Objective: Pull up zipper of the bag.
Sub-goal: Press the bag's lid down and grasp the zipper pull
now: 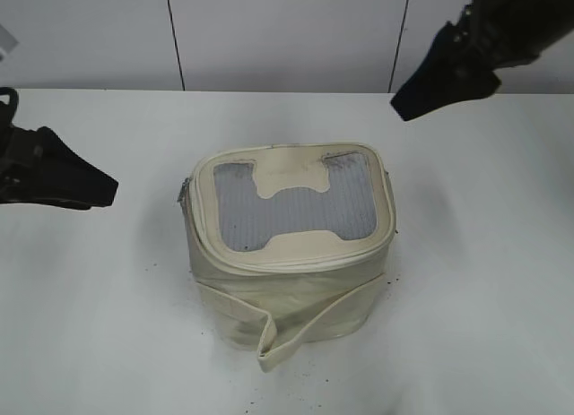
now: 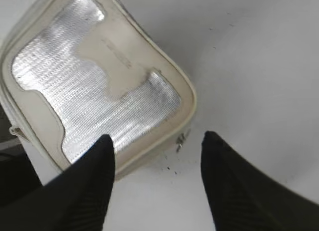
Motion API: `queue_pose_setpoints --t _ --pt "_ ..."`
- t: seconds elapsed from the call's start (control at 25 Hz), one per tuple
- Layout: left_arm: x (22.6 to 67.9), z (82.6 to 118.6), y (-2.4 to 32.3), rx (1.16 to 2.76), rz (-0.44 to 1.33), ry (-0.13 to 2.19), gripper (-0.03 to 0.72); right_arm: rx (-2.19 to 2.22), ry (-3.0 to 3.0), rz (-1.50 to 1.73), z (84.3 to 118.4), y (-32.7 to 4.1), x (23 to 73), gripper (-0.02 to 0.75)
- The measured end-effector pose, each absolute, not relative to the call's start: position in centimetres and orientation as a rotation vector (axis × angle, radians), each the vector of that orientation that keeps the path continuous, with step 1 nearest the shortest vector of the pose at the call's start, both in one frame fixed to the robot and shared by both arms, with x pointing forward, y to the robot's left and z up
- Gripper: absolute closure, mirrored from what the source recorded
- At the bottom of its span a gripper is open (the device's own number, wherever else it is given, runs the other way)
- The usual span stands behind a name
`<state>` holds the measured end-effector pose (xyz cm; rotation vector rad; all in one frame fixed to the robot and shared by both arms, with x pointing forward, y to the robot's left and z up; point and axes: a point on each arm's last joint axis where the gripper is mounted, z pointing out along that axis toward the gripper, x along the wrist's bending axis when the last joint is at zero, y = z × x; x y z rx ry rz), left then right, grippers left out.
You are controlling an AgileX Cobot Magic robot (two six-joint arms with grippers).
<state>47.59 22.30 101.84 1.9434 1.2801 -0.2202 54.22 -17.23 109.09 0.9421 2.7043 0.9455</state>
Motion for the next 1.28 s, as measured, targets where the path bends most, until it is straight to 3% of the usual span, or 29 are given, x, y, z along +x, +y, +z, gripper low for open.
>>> queue_pose_setpoints --t 0.28,0.64,1.08,1.28 --pt "49.1 99.8 20.9 2.128 -0.209 1.062 0.332 0.634 2.924 0.95 107.5 -11.1 59.1 0.332" --pt "50.0 99.7 18.1 2.306 0.05 0.868 0.298 0.454 3.019 0.973 105.1 -4.9 61.9 0.332" --pt "50.7 99.6 18.6 2.354 0.205 0.84 0.295 0.478 3.09 0.979 101.9 -3.7 62.6 0.337" --pt "50.7 99.5 18.7 2.376 0.223 0.824 0.23 0.477 3.12 0.955 100.3 -3.5 63.0 0.337"
